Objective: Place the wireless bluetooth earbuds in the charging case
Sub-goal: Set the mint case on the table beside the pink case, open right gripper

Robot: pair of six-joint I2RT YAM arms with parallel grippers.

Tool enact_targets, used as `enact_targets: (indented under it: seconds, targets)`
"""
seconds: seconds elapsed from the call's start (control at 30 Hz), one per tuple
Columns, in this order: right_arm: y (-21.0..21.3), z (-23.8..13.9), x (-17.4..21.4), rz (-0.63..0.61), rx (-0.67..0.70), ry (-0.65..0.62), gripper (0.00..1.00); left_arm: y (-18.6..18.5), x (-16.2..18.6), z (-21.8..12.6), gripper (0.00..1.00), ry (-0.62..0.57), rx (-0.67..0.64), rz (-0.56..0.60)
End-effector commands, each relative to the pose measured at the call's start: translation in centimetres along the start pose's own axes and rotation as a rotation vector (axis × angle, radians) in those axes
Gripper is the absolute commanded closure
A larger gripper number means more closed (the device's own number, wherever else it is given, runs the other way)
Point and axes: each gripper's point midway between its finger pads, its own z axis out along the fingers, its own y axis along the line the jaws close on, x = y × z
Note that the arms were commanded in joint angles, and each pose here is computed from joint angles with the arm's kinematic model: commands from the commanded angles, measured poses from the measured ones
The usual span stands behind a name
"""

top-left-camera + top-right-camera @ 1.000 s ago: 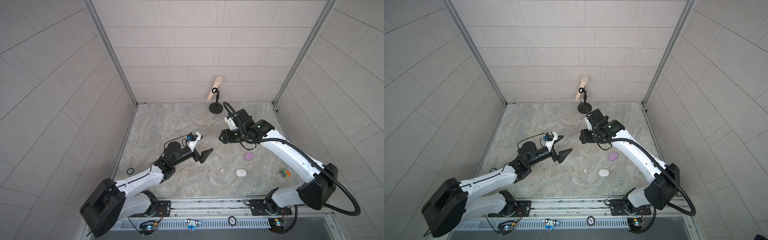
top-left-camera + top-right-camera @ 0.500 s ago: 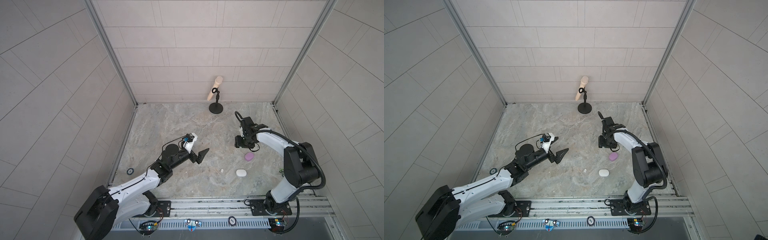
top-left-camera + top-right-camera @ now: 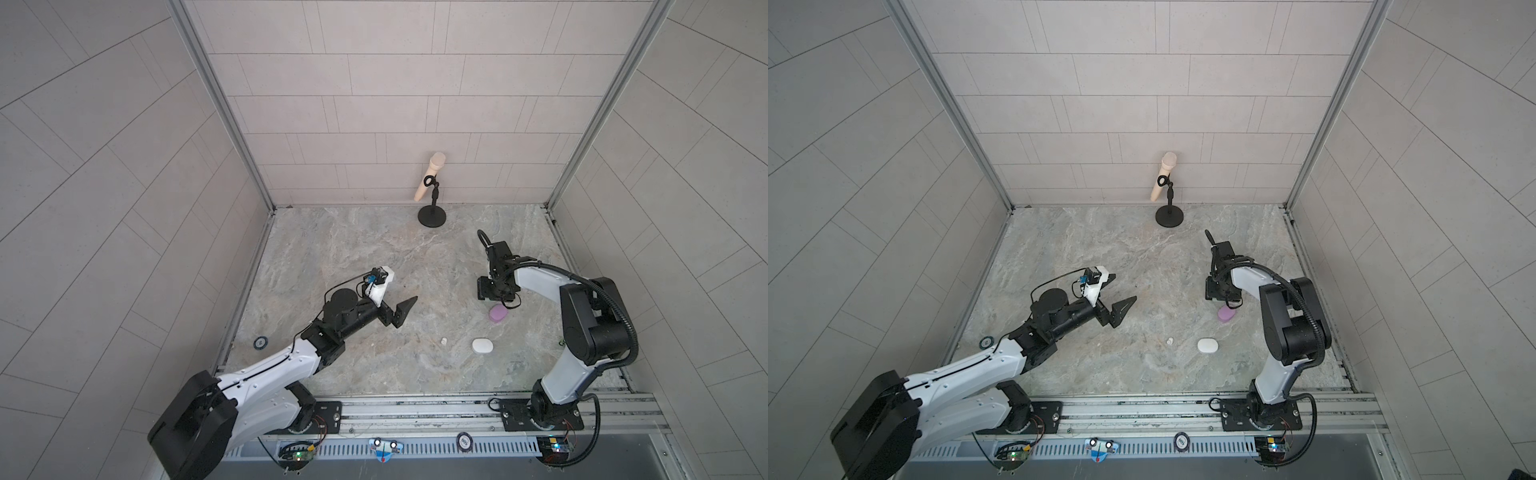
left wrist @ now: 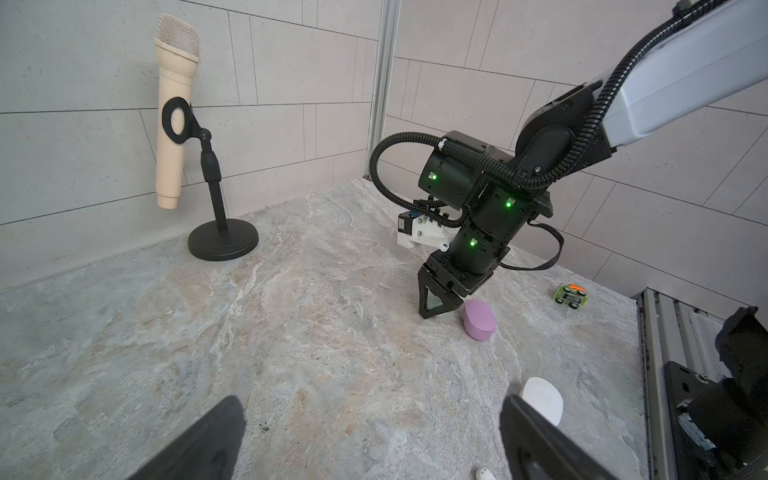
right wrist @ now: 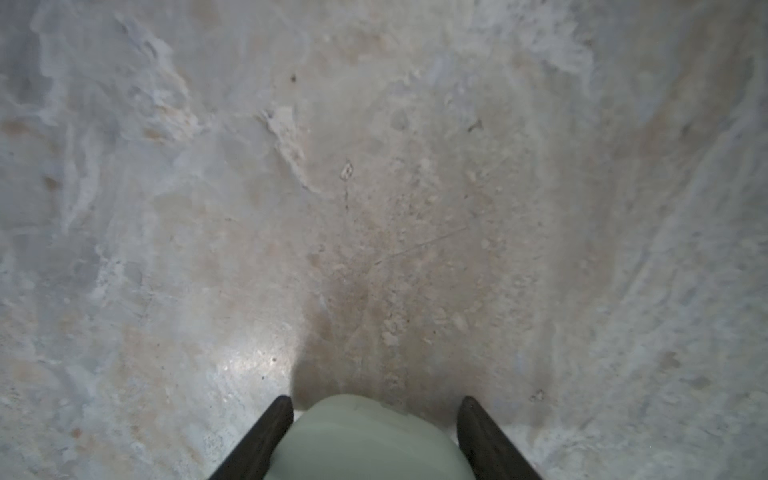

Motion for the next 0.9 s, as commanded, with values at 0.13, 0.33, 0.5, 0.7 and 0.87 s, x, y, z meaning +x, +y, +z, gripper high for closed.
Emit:
enact_targets:
  seconds: [0.13, 0.33, 0.5, 0.7, 0.87]
  targets:
    - [-0.8, 1.6, 1.1, 0.002, 0.035, 0.070, 0.43, -0.1, -0.3, -0.4, 0.00, -0.023, -0.003, 0.007]
    - [-1.0, 1.1, 1.5, 0.005, 0.045, 0.085, 0.26, 0.0, -0.5, -0.6, 0.00, -0.031, -0.007, 0.008]
    - [-1.0, 0.1, 1.0, 0.001, 0.047, 0.074, 0.20, 0.0, -0.6, -0.8, 0.00, -0.035, -0.012, 0.010]
    - [-0.3, -2.8, 0.1, -0.014, 0.022, 0.005, 0.16, 0.5, -0.3, -1.0, 0.00, -0.024, -0.039, -0.006]
    - [0.2, -6.6, 0.4, -0.034, 0.018, -0.056, 0.12, 0.8, 0.3, -1.0, 0.00, -0.001, -0.058, -0.027]
